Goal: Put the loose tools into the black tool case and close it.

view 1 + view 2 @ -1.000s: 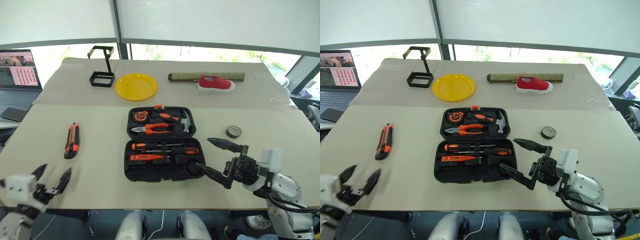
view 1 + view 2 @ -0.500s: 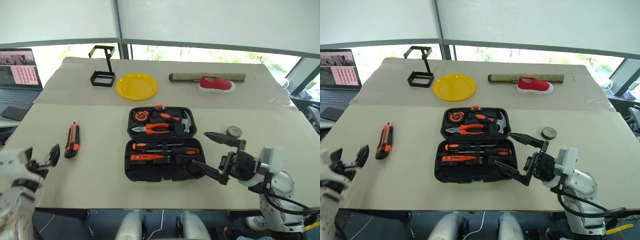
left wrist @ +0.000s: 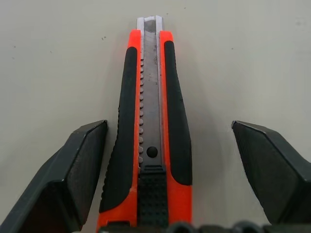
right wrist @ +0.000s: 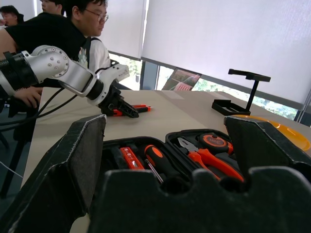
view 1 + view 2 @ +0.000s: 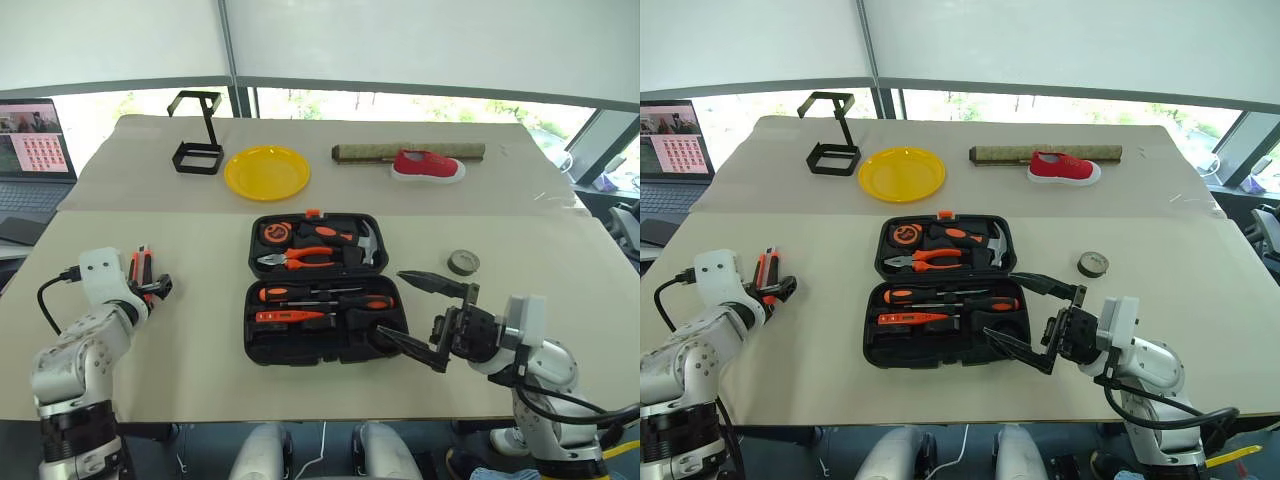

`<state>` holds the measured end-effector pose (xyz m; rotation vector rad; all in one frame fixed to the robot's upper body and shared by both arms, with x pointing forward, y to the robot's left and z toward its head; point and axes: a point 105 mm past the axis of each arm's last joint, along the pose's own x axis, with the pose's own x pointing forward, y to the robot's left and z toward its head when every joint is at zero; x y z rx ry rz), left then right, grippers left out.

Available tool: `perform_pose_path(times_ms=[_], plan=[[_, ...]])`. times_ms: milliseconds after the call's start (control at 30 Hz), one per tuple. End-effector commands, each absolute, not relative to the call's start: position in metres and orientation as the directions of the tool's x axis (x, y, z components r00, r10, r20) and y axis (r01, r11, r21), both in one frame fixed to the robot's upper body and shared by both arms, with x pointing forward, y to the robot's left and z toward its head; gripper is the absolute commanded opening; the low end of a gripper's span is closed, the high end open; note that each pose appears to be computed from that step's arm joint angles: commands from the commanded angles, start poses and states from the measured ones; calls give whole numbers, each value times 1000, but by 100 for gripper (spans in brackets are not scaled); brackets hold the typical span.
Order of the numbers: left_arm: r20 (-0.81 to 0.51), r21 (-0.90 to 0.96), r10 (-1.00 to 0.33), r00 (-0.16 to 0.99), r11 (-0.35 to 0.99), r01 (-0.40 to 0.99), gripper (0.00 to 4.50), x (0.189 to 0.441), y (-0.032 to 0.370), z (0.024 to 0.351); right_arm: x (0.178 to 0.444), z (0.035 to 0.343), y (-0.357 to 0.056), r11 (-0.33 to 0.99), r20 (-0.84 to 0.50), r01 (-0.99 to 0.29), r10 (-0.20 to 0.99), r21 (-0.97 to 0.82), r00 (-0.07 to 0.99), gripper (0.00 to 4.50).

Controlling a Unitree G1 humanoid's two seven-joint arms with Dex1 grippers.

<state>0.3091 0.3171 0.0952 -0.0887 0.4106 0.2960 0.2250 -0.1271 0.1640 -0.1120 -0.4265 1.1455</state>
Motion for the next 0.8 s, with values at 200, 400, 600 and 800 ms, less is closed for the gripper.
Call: perform_pose_path(times_ms=[200,400,600,800], plan=[[-274,-104,135,952,980,-169,178,320,308,110,220,166,-127,427,285,-841,895,-331,342,450],[26,103,-472,881,878,468,178,321,252,186,214,166,-132,419,253,-845,902,-332,348,450],[-362,298,-901,239,131,945,178,260,166,163,210,162,-160,424,128,-832,905,-357,406,450],[-575,275,-815,75,-106,956,178,250,129,132,204,169,-164,455,114,-816,888,-358,445,450]])
